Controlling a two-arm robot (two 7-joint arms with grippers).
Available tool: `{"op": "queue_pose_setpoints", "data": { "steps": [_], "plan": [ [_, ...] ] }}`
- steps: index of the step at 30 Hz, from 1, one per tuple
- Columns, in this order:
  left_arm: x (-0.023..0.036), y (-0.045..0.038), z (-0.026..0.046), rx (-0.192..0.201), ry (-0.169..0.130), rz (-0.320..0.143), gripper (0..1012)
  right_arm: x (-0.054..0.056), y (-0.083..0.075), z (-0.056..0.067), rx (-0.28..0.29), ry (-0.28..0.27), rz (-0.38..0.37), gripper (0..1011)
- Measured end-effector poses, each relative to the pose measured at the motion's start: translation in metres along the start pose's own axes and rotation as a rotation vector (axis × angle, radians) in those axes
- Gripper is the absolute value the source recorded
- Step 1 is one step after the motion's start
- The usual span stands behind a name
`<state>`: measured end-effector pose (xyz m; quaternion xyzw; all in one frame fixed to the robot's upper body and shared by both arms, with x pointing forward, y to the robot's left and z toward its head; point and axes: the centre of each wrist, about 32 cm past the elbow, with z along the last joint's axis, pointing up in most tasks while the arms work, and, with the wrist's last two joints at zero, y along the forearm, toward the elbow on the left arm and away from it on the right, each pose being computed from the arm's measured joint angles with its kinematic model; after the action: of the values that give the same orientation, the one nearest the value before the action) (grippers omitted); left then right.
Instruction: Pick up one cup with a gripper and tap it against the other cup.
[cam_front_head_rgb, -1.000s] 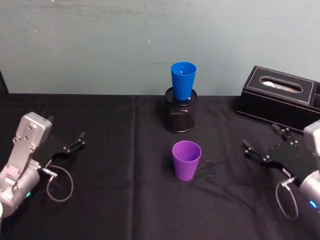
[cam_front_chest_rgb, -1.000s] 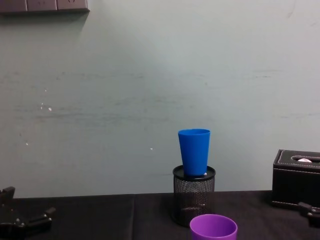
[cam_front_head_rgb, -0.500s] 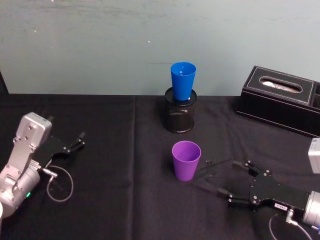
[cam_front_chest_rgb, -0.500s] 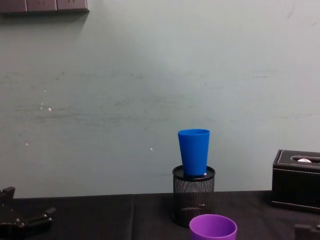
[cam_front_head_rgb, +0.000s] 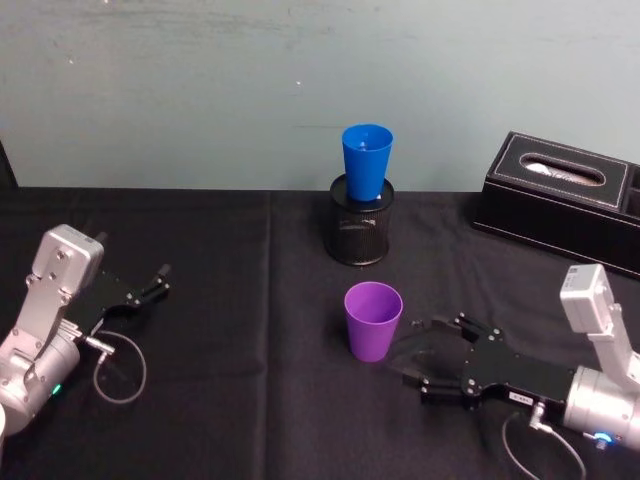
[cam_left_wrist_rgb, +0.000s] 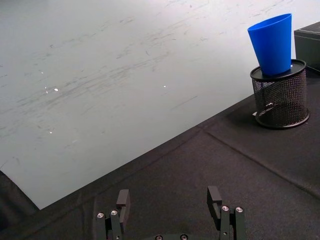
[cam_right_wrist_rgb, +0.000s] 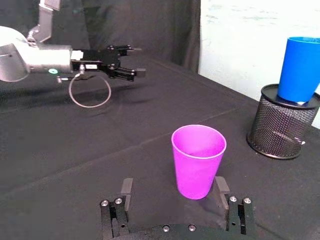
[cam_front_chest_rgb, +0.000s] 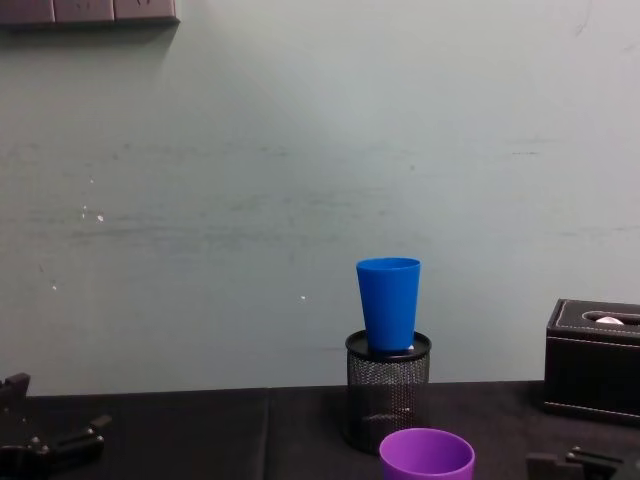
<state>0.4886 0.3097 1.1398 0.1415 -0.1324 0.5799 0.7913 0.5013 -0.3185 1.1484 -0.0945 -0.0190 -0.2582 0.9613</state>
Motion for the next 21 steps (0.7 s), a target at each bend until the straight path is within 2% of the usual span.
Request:
{"op": "queue_pose_setpoints", "data": {
  "steps": [10, 21],
  "plan": [
    [0.0, 0.0, 0.0, 0.0, 0.0, 0.0, 1012, 0.007, 0.023, -0.003, -0.006, -0.001, -0.023, 1003],
    [0.0, 0.0, 0.0, 0.0, 0.0, 0.0, 1011, 0.01, 0.04, -0.007, -0.012, 0.0, -0.028, 1003]
  ]
}}
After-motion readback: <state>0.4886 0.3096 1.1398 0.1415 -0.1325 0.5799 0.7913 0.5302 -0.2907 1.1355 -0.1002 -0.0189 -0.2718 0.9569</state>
